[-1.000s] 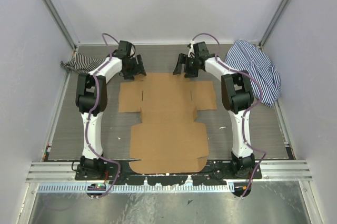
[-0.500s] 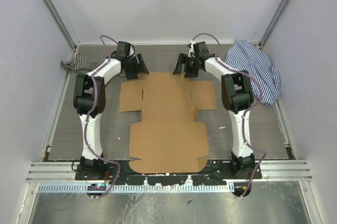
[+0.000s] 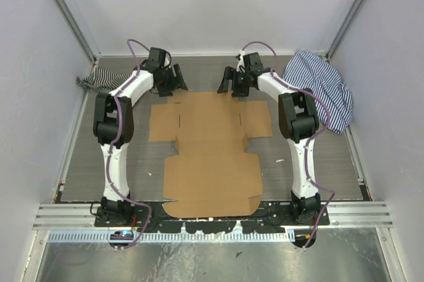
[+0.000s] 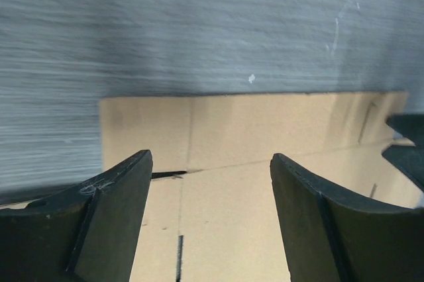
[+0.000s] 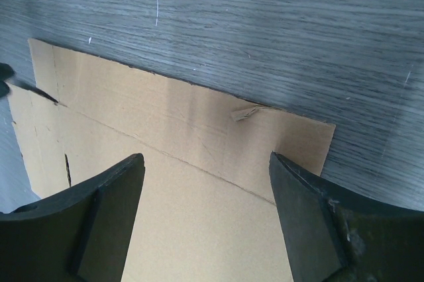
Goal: Fold the paper box
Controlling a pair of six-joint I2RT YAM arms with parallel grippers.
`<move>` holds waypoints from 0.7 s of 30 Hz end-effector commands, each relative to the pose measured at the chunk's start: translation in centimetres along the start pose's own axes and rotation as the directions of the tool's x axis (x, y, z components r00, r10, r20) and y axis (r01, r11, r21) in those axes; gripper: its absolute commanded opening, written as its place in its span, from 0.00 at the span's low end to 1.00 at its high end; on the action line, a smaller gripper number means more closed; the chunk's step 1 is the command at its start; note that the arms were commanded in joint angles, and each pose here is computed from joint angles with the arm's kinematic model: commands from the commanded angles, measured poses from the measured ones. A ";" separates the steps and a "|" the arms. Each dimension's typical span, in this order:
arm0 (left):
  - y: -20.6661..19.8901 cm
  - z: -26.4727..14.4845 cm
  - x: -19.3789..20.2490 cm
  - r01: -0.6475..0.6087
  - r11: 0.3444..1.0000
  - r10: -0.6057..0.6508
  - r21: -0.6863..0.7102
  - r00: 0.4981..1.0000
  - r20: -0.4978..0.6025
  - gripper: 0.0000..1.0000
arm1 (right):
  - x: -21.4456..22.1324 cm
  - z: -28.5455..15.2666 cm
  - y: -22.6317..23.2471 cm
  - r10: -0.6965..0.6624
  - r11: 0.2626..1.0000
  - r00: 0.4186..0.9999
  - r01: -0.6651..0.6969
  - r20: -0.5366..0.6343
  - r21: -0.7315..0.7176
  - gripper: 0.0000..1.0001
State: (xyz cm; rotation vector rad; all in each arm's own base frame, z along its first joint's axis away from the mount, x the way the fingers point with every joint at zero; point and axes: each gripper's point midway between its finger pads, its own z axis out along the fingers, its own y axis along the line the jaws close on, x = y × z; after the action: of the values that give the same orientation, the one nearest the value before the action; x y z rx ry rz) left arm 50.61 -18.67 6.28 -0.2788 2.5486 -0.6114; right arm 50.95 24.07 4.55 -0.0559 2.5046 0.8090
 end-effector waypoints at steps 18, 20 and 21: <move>5.2 0.0 -3.7 -0.168 0.942 0.181 -0.290 0.983 0.018 0.83 | 3.9 2.4 -3.9 0.044 0.995 0.994 -0.035 -0.098 0.088 0.81; 5.3 0.2 -3.5 -0.227 0.921 0.234 -0.318 0.972 -0.017 0.83 | 3.8 2.4 -3.9 0.043 0.995 0.994 -0.034 -0.098 0.092 0.81; 5.5 0.4 -3.4 -0.251 0.909 0.255 -0.332 0.966 -0.032 0.83 | 3.8 2.4 -4.0 0.042 0.995 0.994 -0.033 -0.098 0.097 0.81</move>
State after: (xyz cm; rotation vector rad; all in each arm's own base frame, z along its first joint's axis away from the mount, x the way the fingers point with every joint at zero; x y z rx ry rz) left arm 53.08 -13.31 4.93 -0.2192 2.5832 -0.1927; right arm 51.24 24.24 4.48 -0.0619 2.4913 0.8247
